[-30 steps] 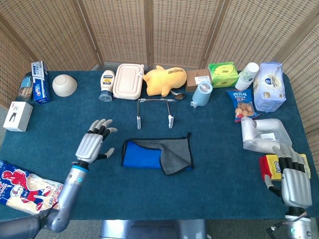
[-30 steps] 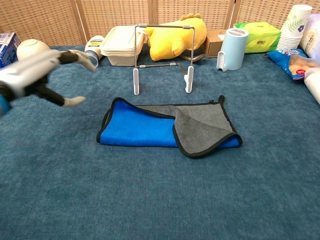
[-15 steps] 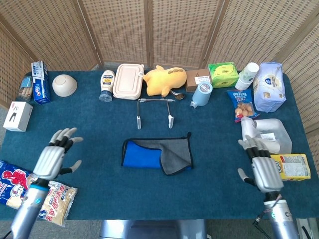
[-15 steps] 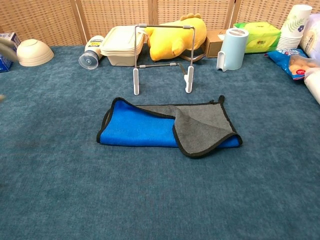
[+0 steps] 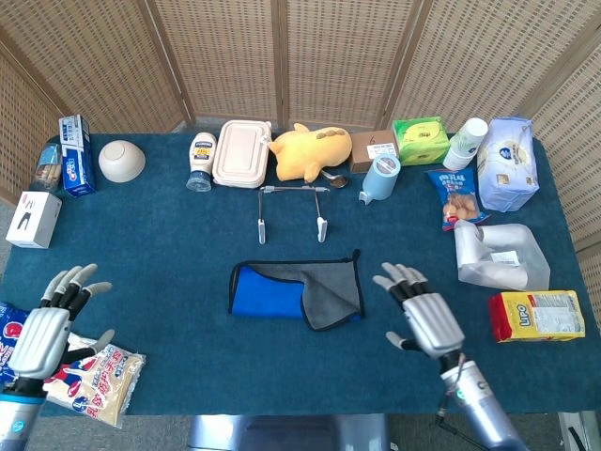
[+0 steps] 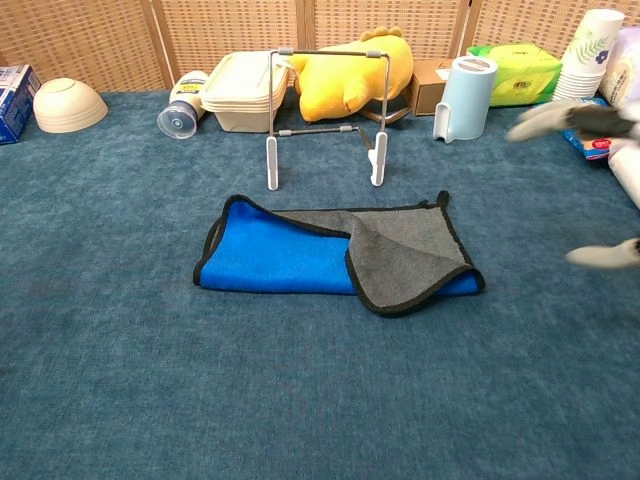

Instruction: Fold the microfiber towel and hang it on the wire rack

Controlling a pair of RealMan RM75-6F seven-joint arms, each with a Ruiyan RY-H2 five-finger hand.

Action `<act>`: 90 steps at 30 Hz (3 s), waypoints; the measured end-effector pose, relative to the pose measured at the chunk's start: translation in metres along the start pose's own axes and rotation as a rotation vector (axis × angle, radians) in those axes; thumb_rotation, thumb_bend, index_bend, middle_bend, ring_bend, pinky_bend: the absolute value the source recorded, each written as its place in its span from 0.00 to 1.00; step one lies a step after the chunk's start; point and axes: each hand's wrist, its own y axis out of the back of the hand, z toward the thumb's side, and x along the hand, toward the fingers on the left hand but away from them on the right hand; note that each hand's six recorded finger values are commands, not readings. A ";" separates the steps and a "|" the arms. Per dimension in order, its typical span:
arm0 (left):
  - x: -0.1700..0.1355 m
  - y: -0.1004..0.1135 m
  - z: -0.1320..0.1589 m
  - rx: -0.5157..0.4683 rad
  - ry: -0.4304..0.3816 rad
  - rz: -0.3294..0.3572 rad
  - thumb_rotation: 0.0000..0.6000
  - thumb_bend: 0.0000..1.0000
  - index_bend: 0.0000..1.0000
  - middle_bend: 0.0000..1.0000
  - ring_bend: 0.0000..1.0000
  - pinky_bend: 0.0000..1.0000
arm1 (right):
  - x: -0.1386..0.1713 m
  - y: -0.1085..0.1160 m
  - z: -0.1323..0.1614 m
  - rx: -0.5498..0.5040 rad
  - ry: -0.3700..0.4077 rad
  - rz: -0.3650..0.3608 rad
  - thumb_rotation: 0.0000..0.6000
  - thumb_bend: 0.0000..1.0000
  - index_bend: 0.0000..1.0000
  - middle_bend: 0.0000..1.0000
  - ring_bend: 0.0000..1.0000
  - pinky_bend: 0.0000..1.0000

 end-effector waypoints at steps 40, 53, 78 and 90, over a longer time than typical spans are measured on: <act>-0.001 0.007 0.008 -0.076 -0.033 0.010 1.00 0.34 0.23 0.09 0.00 0.00 | -0.064 -0.087 0.032 0.276 0.216 0.018 1.00 0.18 0.09 0.03 0.00 0.00; 0.000 0.006 0.007 -0.093 -0.026 0.009 1.00 0.34 0.23 0.09 0.00 0.00 | -0.080 -0.097 0.042 0.294 0.264 -0.015 1.00 0.18 0.09 0.03 0.00 0.00; -0.005 0.010 -0.004 -0.104 0.006 0.025 1.00 0.34 0.23 0.09 0.00 0.00 | -0.096 -0.102 0.062 0.203 0.271 -0.063 1.00 0.44 0.39 0.05 0.00 0.00; -0.006 0.009 -0.003 -0.110 0.007 0.024 1.00 0.34 0.23 0.08 0.00 0.00 | -0.094 -0.100 0.055 0.164 0.251 -0.070 1.00 0.45 0.55 0.09 0.00 0.00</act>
